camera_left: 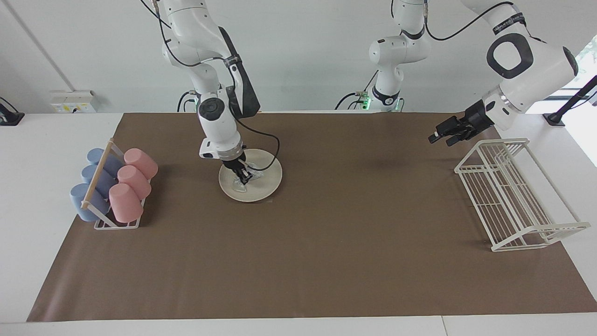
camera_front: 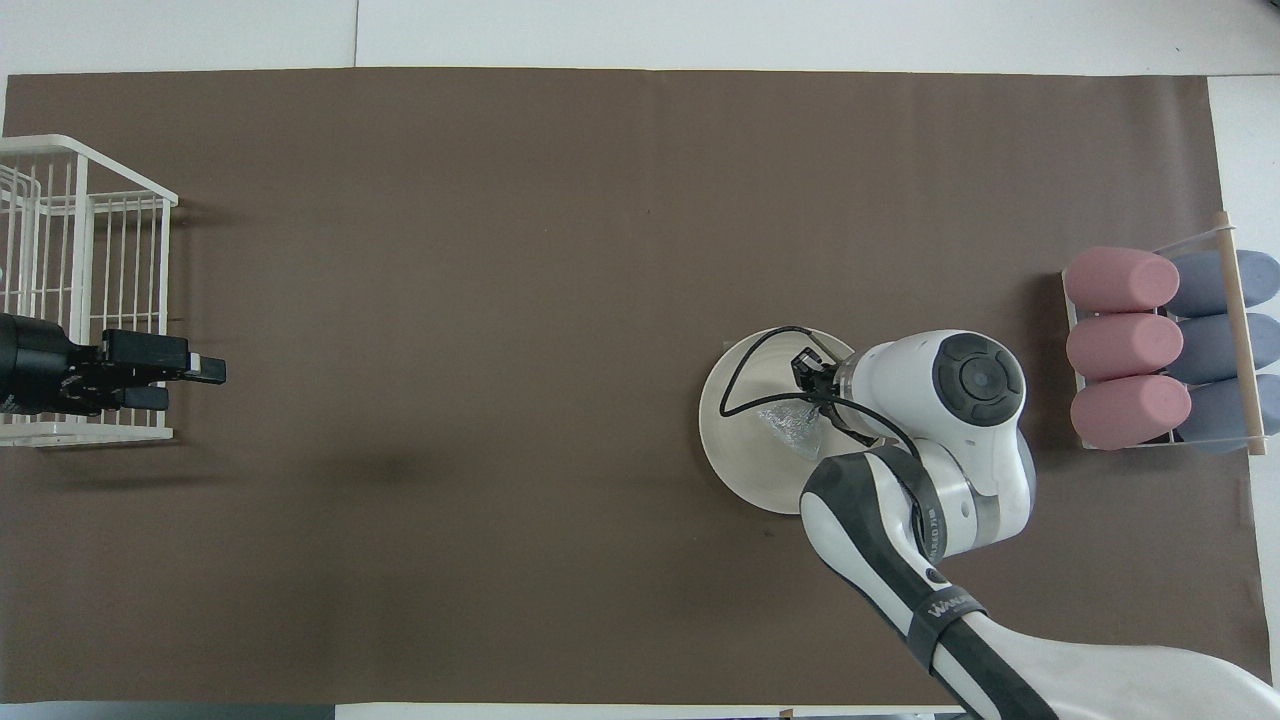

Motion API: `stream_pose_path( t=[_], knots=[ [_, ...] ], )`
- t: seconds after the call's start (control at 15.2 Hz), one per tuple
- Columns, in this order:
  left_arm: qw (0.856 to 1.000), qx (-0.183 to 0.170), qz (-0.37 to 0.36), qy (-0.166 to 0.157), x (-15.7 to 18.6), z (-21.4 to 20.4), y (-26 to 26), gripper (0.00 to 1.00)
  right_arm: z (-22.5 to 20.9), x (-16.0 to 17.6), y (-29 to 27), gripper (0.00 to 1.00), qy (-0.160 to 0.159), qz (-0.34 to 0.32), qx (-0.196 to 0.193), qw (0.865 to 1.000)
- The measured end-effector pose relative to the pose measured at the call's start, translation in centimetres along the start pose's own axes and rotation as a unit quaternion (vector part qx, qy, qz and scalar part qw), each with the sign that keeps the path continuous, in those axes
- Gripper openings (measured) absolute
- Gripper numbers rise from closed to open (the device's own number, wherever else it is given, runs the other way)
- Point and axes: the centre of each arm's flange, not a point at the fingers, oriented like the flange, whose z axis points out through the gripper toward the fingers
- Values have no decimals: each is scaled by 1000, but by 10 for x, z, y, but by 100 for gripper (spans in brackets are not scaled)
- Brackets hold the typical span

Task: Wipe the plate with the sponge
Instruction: 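Rub the sponge around the white plate with the right gripper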

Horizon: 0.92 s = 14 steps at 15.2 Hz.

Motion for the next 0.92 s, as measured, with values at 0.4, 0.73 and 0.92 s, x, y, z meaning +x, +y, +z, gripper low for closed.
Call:
stream_pose_path(
  t=[0.4, 0.73, 0.92],
  knots=[
    [1000, 1, -2, 0, 0, 2, 4, 100, -1, 11, 8, 10, 1, -6, 1, 1000],
    [1000, 1, -2, 1, 0, 1, 4, 100, 9, -96, -34, 10, 1, 42, 21, 999],
    [1000, 1, -2, 2, 1, 1, 4, 100, 13, -117, -38, 10, 1, 47, 28, 998]
  ],
)
